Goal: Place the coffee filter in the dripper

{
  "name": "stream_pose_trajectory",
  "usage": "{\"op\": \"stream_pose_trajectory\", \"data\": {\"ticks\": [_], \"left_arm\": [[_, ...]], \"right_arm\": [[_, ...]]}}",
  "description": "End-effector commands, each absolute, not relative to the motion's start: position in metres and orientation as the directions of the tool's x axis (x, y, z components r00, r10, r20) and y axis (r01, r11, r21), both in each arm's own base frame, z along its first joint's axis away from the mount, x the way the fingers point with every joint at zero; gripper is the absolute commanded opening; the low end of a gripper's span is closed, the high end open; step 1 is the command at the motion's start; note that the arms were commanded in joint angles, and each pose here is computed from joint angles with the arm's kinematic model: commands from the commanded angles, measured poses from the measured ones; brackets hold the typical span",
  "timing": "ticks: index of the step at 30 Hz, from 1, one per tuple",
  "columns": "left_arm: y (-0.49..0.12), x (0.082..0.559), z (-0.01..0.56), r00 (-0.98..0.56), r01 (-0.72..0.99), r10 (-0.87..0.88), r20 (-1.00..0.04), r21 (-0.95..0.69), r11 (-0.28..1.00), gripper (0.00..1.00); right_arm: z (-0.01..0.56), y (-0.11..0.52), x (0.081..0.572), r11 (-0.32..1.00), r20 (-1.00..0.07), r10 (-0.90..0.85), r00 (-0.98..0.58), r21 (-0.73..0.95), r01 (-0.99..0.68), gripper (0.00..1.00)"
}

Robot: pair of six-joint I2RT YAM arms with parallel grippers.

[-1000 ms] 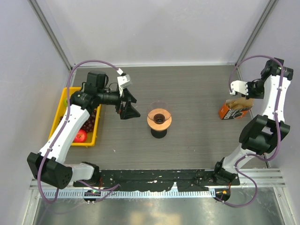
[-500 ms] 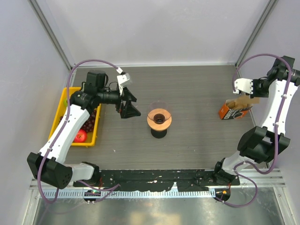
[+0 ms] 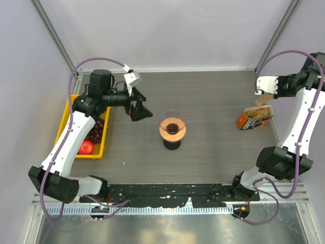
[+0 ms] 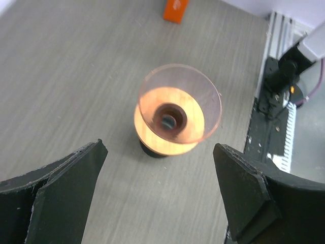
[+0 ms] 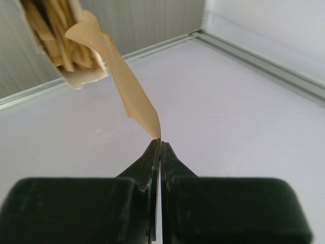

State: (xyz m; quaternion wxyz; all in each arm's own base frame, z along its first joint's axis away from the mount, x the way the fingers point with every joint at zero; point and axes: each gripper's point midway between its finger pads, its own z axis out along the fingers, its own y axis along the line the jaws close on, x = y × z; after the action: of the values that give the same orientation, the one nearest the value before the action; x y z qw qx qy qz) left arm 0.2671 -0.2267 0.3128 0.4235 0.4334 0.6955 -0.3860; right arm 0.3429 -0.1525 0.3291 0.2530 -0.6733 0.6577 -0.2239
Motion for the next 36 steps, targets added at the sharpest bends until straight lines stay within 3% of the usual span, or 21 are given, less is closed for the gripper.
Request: {"op": "stream_pose_trajectory", "data": {"ticks": [1, 7, 11, 16, 18, 20, 24, 30, 36], "left_arm": [[-0.219, 0.301, 0.367, -0.206, 0.9, 0.167, -0.964, -0.12, 0.42, 1.0], [-0.216, 0.317, 0.405, -0.188, 0.883, 0.082, -0.979, -0.132, 0.452, 0.99], [-0.223, 0.321, 0.425, -0.191, 0.884, 0.012, -0.982, -0.166, 0.438, 0.99], [-0.241, 0.326, 0.442, -0.376, 0.825, -0.164, -0.912, -0.41, 0.389, 0.99], [-0.252, 0.325, 0.444, -0.381, 0.823, -0.181, -0.907, -0.422, 0.381, 0.99], [-0.265, 0.317, 0.441, -0.338, 0.849, -0.124, -0.933, -0.36, 0.388, 0.99], [-0.292, 0.308, 0.437, -0.126, 0.918, 0.08, -0.989, -0.085, 0.387, 0.99], [-0.314, 0.316, 0.46, 0.095, 0.933, 0.164, -0.982, 0.145, 0.328, 0.99], [-0.337, 0.284, 0.457, 0.319, 0.928, 0.22, -0.922, 0.351, 0.125, 0.99]], "right_arm": [[0.354, -0.097, 0.313, 0.0, -0.141, -0.983, 0.114, -0.626, -0.779, 0.05], [0.394, -0.044, 0.338, 0.102, -0.297, -0.942, 0.157, -0.7, -0.707, 0.05], [0.409, -0.001, 0.35, 0.239, -0.453, -0.877, 0.159, -0.7, -0.673, 0.05], [0.412, 0.052, 0.36, 0.336, -0.587, -0.788, 0.188, -0.665, -0.666, 0.05], [0.41, 0.061, 0.363, 0.394, -0.638, -0.755, 0.153, -0.627, -0.672, 0.05], [0.409, 0.084, 0.361, 0.422, -0.688, -0.712, 0.143, -0.581, -0.696, 0.05], [0.413, 0.113, 0.347, 0.47, -0.777, -0.62, 0.106, -0.477, -0.743, 0.05], [0.419, 0.144, 0.31, 0.425, -0.815, -0.562, 0.141, -0.43, -0.797, 0.05], [0.418, 0.164, 0.277, 0.391, -0.845, -0.524, 0.112, -0.355, -0.849, 0.06]]}}
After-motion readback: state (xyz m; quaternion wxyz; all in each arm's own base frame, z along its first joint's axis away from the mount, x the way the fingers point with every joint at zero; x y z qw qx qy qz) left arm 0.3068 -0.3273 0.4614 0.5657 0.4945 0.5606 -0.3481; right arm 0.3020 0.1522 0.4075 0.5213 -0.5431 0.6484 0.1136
